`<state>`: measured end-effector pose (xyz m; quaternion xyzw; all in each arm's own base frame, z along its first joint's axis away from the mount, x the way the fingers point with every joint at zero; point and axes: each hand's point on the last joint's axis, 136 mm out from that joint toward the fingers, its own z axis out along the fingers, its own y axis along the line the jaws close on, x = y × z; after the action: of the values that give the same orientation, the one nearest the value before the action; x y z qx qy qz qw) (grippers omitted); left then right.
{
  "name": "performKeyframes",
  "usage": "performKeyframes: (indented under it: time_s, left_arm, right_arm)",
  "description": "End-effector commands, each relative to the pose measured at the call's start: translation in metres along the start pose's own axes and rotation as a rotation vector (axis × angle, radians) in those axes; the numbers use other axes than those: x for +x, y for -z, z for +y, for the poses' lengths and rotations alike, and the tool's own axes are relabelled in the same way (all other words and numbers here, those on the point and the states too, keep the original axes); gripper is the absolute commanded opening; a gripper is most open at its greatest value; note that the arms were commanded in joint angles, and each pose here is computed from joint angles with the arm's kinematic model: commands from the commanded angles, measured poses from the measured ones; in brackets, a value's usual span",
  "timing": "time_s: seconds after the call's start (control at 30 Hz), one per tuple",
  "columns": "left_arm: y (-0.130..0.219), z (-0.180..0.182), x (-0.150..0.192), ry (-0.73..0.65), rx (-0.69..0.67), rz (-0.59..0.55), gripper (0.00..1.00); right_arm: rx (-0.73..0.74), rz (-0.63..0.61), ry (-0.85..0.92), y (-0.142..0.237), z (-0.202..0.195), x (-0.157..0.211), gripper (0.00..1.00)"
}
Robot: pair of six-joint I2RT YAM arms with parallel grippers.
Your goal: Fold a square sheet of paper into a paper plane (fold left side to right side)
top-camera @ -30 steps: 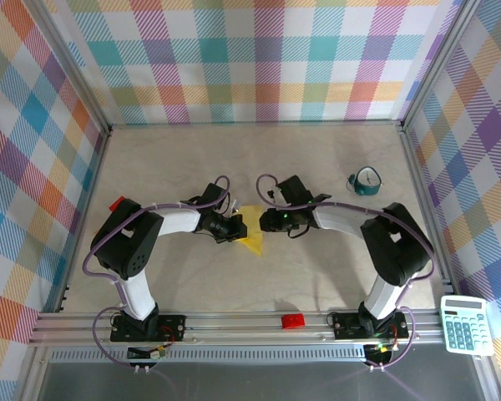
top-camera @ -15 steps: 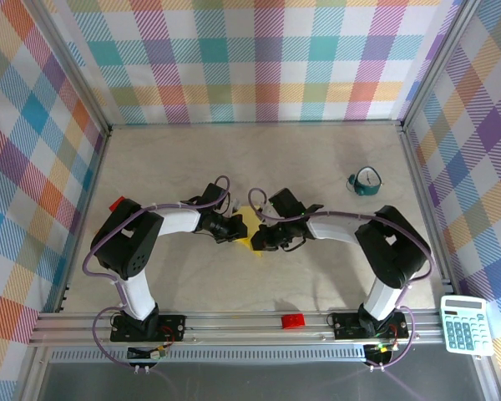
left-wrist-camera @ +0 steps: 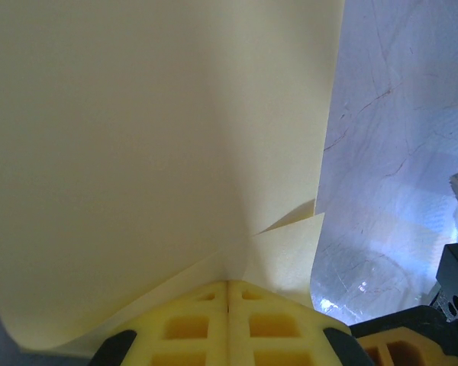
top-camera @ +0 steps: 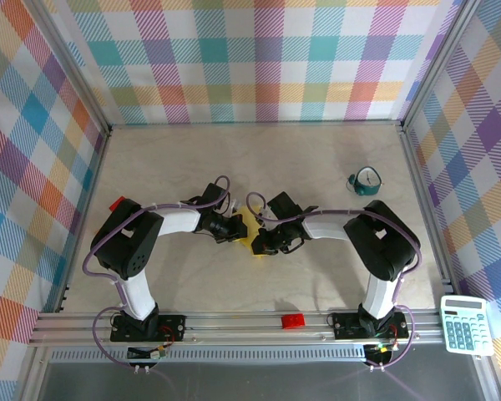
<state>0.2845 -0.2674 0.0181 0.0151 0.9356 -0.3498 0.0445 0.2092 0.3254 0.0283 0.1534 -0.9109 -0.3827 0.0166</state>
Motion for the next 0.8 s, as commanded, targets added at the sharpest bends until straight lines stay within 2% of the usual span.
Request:
performKeyframes:
  time_s: [0.0,0.77]
  left_arm:
    - [-0.008,0.035,0.02,0.038,-0.138,0.049,0.0]
    - [-0.008,0.037,0.02,0.041,-0.144,0.046,0.0]
  right_arm:
    - [0.005,0.005,-0.022,-0.003,-0.005,0.001,0.03]
    - [0.043,0.057,-0.084,-0.01,-0.024,0.02,0.03]
